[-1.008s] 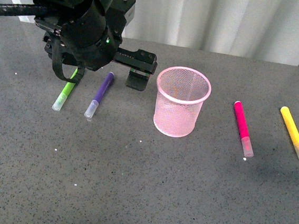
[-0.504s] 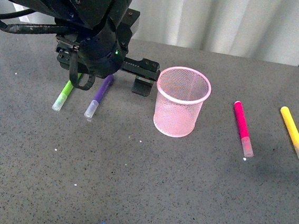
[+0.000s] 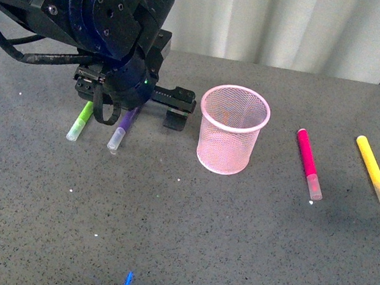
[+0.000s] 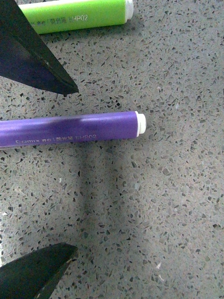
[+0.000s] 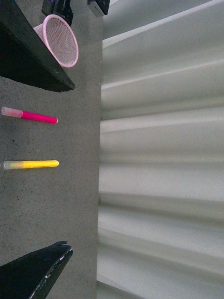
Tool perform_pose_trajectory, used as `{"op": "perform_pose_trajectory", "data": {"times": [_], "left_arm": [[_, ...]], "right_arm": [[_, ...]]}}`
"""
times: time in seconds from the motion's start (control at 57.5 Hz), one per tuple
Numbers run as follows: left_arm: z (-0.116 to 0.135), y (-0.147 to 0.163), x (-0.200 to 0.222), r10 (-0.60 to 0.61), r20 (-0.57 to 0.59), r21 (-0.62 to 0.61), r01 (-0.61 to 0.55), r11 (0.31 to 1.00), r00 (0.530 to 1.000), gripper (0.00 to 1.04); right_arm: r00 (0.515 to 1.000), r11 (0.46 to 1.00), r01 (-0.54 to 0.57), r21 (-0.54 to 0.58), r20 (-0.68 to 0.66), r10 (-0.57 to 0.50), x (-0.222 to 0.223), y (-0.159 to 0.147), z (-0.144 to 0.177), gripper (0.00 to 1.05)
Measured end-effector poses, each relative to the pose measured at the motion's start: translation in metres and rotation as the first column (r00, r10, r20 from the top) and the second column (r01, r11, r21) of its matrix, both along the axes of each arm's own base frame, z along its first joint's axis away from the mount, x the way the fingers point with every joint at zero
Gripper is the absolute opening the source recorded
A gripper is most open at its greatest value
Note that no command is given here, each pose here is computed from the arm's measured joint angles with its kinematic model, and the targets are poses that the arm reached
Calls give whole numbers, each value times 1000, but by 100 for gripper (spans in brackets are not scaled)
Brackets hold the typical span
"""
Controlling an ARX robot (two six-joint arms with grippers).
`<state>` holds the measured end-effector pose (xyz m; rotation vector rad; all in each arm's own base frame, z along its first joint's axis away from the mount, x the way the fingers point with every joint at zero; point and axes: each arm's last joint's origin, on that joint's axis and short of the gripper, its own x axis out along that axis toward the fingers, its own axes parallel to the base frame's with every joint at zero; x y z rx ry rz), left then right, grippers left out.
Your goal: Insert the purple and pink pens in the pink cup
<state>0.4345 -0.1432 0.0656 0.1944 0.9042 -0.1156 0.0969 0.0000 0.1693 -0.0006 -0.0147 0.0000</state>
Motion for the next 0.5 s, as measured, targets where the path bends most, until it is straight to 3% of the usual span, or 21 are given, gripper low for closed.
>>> {"op": "perform_pose_trajectory", "data": {"times": [0.296, 0.504], "left_arm": [[-9, -1, 3, -11, 25, -4, 11, 1000, 1000, 97], [-11, 0, 4, -18, 48, -7, 18, 1000, 999, 64]], "right_arm": [[1000, 1000, 0, 0, 0, 0, 0, 0, 0, 98], [1000, 1000, 0, 0, 0, 0, 0, 0, 0, 98]]}}
